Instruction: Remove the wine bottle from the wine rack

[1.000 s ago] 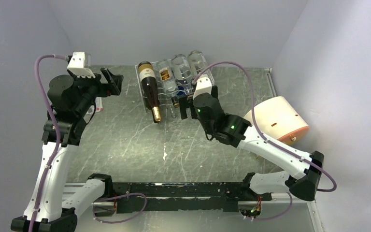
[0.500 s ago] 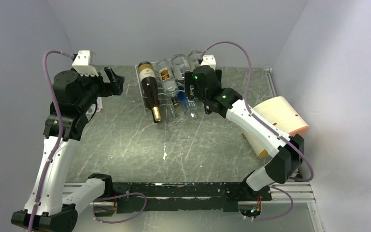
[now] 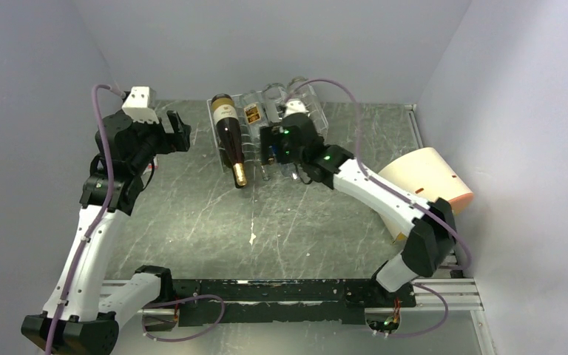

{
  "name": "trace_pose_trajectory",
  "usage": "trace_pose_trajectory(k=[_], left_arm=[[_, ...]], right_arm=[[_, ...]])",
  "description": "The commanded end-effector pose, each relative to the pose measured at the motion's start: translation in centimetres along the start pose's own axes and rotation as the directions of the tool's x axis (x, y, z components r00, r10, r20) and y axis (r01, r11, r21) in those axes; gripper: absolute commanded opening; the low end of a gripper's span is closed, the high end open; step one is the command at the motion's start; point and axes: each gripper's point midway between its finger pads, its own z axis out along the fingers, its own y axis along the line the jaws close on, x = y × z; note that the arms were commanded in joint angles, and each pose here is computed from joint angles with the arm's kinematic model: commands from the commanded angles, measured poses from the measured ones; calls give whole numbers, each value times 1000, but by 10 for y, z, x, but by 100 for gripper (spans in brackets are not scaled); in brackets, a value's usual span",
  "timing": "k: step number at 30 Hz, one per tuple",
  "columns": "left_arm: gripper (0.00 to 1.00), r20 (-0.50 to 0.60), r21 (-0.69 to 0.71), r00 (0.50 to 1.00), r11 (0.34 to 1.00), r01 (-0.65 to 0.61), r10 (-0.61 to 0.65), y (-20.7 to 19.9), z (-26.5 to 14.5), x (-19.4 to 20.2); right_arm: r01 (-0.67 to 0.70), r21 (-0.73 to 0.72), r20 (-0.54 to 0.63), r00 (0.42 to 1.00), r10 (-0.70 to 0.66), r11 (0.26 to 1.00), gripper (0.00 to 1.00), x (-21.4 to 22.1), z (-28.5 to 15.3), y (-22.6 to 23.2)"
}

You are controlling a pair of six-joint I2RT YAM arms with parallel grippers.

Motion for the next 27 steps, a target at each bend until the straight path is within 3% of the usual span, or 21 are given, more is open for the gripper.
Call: trace_pose_trajectory(k=[1,12,18,27], left_arm=[[94,67,-55,997,998,-21,24,11,-1,-7],[94,123,-153,992,988,30,-11,34,-6,1],[94,113,-126,993,991,48,-33,34,-4,6],[94,93,-114,995,992,53,-43,35,-4,11]], right_arm=[[111,-166,-13,993,-115,980,100,13,13,75],[140,-140,-150,975,-161,980,99,61,67,99],[146,-95,-194,967,-162,985,80,79,88,98],[27,-91,-185,982,-44,995,70,87,112,111]])
